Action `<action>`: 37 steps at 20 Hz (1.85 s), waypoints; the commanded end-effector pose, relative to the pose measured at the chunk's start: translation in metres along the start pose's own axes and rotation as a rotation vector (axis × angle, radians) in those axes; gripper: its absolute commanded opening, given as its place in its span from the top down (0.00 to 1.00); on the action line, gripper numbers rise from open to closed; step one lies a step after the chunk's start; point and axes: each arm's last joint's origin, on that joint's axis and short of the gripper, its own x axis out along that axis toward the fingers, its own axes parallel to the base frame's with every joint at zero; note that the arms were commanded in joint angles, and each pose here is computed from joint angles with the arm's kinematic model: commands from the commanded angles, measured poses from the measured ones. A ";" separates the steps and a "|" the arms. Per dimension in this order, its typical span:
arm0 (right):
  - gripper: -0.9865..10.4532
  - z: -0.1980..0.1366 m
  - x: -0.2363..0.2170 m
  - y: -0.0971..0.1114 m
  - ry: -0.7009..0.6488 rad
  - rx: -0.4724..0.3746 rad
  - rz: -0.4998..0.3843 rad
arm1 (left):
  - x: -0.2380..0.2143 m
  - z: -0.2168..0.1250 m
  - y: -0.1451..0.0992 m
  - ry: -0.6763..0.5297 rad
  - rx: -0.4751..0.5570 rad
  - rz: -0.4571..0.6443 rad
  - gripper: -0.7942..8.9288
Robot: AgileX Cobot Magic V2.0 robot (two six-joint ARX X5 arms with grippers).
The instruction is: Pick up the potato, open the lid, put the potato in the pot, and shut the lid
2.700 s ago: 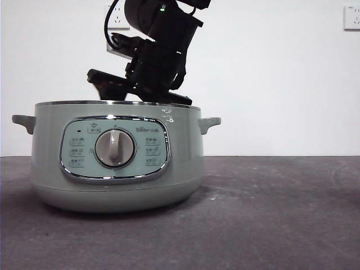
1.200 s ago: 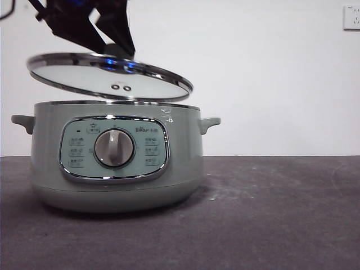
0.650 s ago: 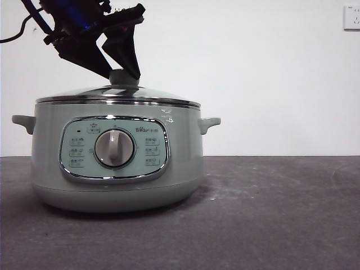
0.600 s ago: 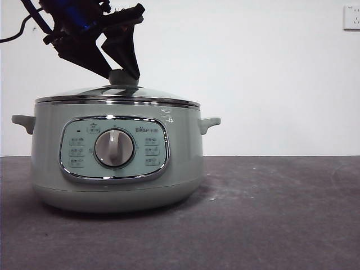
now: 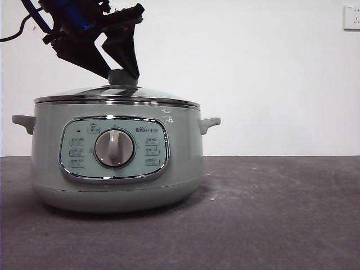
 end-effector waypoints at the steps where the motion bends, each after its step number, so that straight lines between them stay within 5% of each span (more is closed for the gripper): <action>1: 0.48 -0.001 0.001 0.000 0.004 0.009 -0.003 | -0.004 0.007 0.000 -0.046 -0.001 -0.001 0.56; 9: 0.48 -0.005 0.001 -0.001 0.041 -0.013 -0.035 | -0.068 0.011 0.003 -0.108 -0.003 -0.036 0.56; 13: 0.78 -0.009 0.004 -0.001 0.067 -0.021 -0.060 | -0.119 0.002 0.003 -0.118 0.004 -0.069 0.57; 15: 0.88 -0.010 0.009 0.000 0.073 -0.023 -0.061 | -0.141 -0.004 0.002 -0.144 0.011 -0.083 0.72; 16: 0.89 -0.012 0.013 0.001 0.074 -0.023 -0.061 | -0.152 -0.006 0.002 -0.163 0.014 -0.091 0.88; 17: 0.89 -0.015 0.018 0.001 0.074 -0.023 -0.061 | -0.163 -0.008 0.002 -0.187 0.016 -0.096 0.92; 23: 0.89 -0.045 0.048 0.005 -0.005 -0.001 -0.046 | -0.194 -0.020 0.006 -0.255 0.039 -0.068 0.93; 32: 0.89 -0.142 0.069 -0.001 -0.214 0.055 0.010 | -0.175 -0.084 0.009 -0.306 0.029 -0.023 0.93; 37: 0.89 -0.152 0.068 -0.003 -0.220 0.059 0.013 | -0.166 -0.101 0.009 -0.266 -0.004 -0.028 0.92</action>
